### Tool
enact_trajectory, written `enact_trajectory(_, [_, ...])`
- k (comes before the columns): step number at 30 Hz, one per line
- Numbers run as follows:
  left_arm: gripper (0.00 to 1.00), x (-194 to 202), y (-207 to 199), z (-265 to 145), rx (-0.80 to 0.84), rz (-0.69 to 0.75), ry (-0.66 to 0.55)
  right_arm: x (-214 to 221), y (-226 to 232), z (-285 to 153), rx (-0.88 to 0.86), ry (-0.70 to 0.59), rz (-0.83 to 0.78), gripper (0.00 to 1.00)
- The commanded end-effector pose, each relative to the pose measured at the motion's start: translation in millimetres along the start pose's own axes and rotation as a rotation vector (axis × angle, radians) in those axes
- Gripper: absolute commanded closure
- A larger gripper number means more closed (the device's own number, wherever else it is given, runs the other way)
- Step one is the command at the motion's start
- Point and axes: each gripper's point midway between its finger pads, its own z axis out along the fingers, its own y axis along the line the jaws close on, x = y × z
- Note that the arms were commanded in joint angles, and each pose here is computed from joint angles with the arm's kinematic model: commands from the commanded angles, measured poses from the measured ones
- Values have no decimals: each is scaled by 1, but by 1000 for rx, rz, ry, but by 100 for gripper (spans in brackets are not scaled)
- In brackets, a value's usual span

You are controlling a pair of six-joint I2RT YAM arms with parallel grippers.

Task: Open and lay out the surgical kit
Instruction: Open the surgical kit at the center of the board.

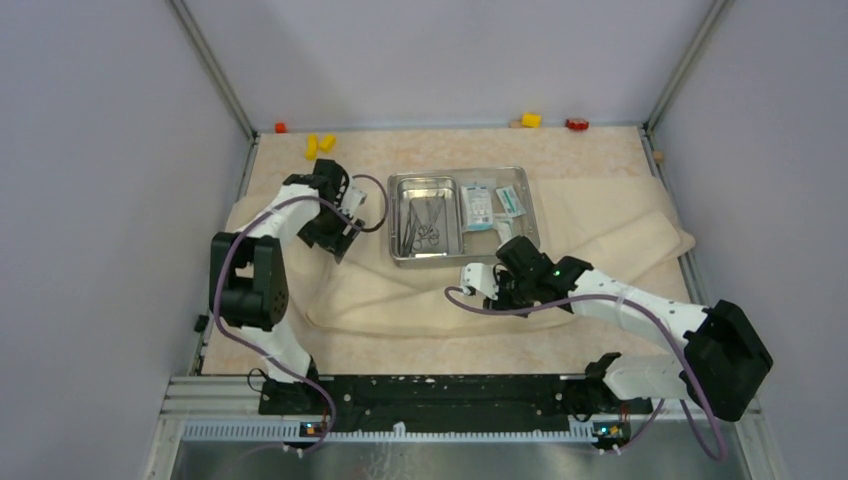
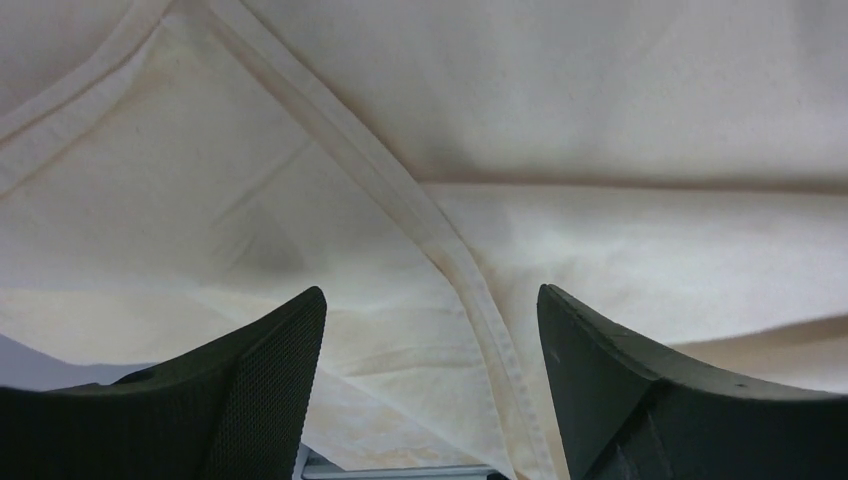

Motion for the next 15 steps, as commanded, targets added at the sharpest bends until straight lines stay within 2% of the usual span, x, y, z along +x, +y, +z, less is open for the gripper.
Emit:
enact_trajectory(1, [19, -36, 24, 8, -93, -76, -70, 2, -5, 2, 11, 6, 4, 59])
enact_trajectory(15, [38, -31, 39, 46, -73, -142, -34, 4, -5, 4, -2, 15, 15, 60])
